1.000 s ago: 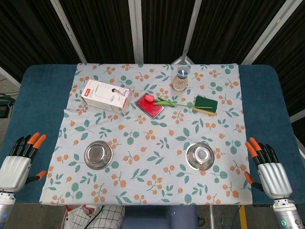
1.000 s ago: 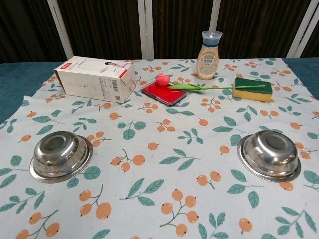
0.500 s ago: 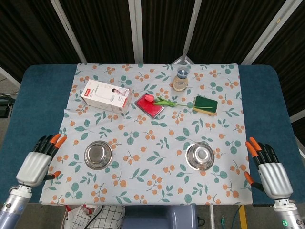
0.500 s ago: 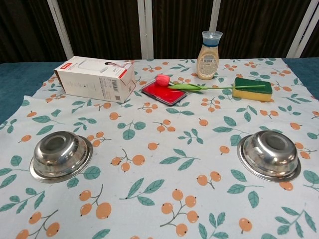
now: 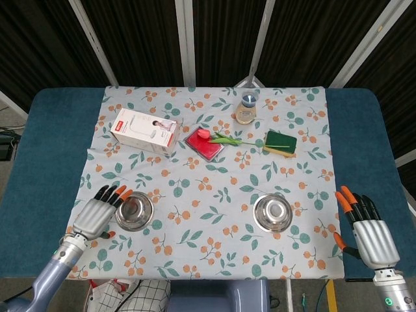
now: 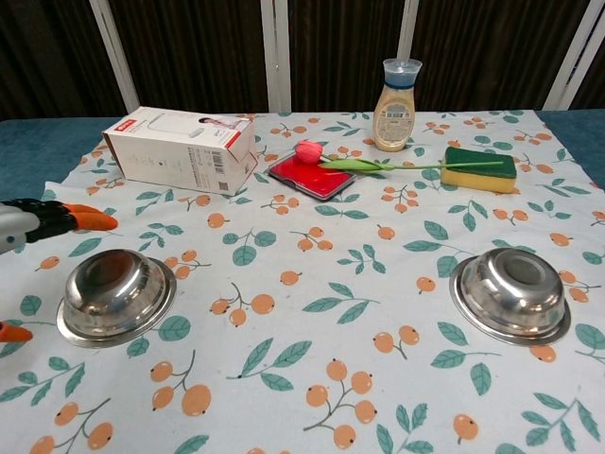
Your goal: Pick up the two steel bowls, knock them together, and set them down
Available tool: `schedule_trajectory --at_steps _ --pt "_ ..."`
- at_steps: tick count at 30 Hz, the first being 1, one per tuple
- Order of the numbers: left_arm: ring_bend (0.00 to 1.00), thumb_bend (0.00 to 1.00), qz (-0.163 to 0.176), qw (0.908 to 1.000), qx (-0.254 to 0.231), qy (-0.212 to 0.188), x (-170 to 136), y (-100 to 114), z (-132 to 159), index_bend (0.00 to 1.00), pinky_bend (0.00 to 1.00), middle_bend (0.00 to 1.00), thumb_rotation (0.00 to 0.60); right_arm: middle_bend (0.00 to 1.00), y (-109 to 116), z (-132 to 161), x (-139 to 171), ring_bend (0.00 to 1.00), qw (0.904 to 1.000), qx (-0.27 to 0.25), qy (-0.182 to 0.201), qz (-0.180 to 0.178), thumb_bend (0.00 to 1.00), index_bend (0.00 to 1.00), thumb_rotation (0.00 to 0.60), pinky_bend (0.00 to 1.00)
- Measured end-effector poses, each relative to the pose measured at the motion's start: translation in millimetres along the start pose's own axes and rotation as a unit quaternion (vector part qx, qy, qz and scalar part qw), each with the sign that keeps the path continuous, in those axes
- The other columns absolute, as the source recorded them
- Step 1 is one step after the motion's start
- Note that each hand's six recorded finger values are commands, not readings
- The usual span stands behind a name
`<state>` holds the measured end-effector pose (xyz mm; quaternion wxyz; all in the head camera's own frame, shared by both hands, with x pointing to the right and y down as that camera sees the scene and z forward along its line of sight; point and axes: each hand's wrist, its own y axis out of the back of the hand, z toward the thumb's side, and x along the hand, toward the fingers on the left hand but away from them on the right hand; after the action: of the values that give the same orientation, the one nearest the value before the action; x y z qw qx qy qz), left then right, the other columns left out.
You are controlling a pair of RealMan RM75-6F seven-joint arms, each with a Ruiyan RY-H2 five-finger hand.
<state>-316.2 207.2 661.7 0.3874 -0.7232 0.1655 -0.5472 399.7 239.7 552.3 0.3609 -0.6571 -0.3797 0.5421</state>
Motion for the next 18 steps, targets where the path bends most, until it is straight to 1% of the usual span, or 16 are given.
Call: schedule_trajectory --at_steps 4,7,10,12,13,15,17,18 --pt "0.00 0.11 -0.012 0.9998 0.006 -0.016 18 -2 17 0.00 0.01 0.00 0.600 0.00 1 -1 0 0.00 1.0000 -0.002 -0.001 -0.001 0.38 0.00 0.600 0.05" --pt "0.00 0.14 -0.018 0.9997 0.006 -0.017 25 -4 21 0.00 0.05 0.00 0.600 0.00 2 -2 1 0.00 1.0000 -0.004 -0.001 -0.002 0.38 0.00 0.600 0.05" --pt "0.00 0.16 -0.023 0.9995 0.008 -0.017 31 -5 25 0.00 0.09 0.03 0.600 0.00 3 -2 1 0.00 1.0000 -0.006 -0.001 -0.002 0.38 0.00 0.600 0.05" --pt "0.00 0.17 -0.026 0.9995 0.010 -0.017 34 -6 27 0.00 0.14 0.07 0.600 0.00 4 -2 1 0.00 1.0000 -0.008 -0.001 -0.003 0.37 0.00 0.600 0.05" --pt "0.03 0.18 -0.028 0.9994 0.012 -0.016 35 -7 28 0.02 0.18 0.11 0.600 0.00 5 -3 2 0.00 1.0000 -0.008 -0.001 -0.004 0.37 0.00 0.600 0.05" --pt "0.14 0.23 -0.031 0.9993 0.016 -0.016 36 -9 28 0.13 0.32 0.23 0.600 0.00 5 -3 2 0.00 0.9999 -0.009 -0.002 -0.005 0.38 0.00 0.600 0.05" --pt "0.24 0.28 -0.035 0.9991 0.021 -0.014 37 -10 29 0.22 0.45 0.33 0.600 0.00 6 -4 2 0.00 0.9999 -0.011 -0.002 -0.005 0.37 0.00 0.600 0.05" --pt "0.27 0.29 -0.036 0.9990 0.024 -0.013 37 -11 30 0.25 0.49 0.36 0.600 0.00 6 -4 2 0.00 0.9999 -0.011 -0.002 -0.005 0.38 0.00 0.600 0.05"
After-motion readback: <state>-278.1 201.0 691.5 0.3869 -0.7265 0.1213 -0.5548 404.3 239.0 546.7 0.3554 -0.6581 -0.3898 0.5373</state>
